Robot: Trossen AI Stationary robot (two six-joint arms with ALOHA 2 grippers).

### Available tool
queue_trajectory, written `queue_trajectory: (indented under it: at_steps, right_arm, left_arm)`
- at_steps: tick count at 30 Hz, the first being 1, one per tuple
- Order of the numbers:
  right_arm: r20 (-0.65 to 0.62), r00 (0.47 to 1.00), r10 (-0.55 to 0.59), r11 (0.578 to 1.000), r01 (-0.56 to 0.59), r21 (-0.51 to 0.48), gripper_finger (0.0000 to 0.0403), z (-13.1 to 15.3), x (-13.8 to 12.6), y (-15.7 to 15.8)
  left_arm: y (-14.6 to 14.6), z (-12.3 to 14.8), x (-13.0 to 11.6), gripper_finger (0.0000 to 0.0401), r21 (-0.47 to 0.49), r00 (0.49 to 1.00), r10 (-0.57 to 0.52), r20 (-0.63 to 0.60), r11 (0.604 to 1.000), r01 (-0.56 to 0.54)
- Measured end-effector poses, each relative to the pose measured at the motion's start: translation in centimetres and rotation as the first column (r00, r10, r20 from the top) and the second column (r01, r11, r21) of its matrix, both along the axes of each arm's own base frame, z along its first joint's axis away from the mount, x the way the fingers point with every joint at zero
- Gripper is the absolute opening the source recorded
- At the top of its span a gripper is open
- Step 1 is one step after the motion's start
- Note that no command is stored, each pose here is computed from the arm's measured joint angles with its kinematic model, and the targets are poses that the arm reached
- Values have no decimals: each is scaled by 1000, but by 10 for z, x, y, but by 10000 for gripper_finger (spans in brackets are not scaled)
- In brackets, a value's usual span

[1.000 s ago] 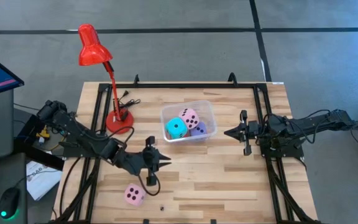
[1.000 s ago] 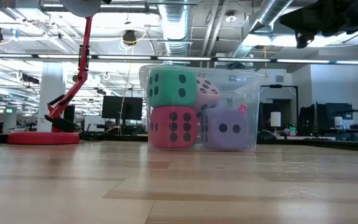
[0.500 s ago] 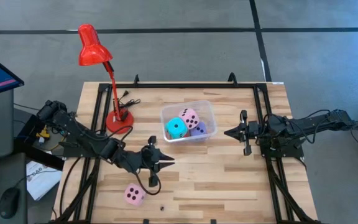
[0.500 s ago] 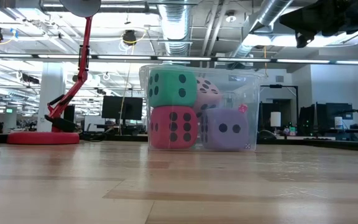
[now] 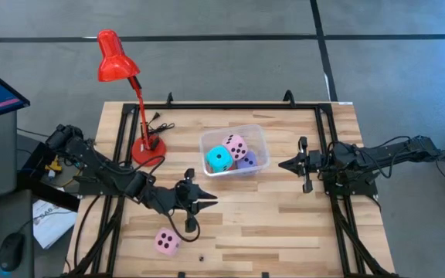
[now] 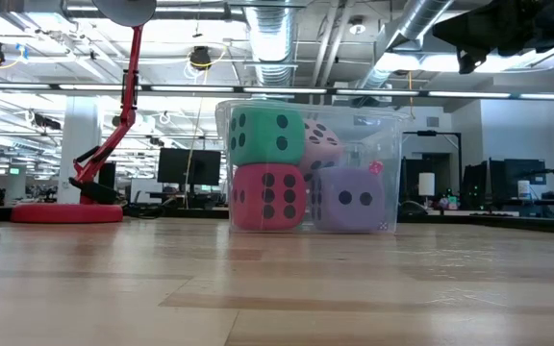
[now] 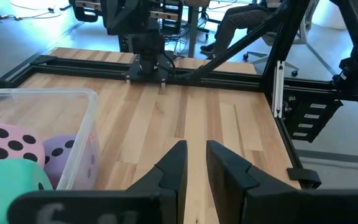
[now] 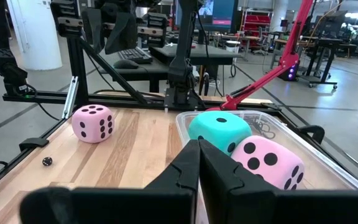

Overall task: Pick & Place Dice
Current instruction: Put the small black die into the transparent bin

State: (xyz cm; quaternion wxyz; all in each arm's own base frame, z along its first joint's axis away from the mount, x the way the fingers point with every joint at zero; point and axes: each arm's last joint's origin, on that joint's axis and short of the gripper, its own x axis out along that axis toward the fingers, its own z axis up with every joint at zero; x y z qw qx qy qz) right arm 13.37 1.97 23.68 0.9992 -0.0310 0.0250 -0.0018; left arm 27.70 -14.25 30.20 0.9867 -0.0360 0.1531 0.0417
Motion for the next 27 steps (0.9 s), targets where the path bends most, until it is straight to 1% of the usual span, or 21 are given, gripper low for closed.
queue_trajectory:
  at_steps: [13,27]
  right_arm:
    - [0,1000,0,1000,0,0,5,0,0,0]
    - [0,1000,0,1000,0,0,5,0,0,0]
  left_arm:
    - [0,0,0,49,-2,1000,0,4,1000,0]
    - [1,11,5,49,-63,994,14,109,998,-7]
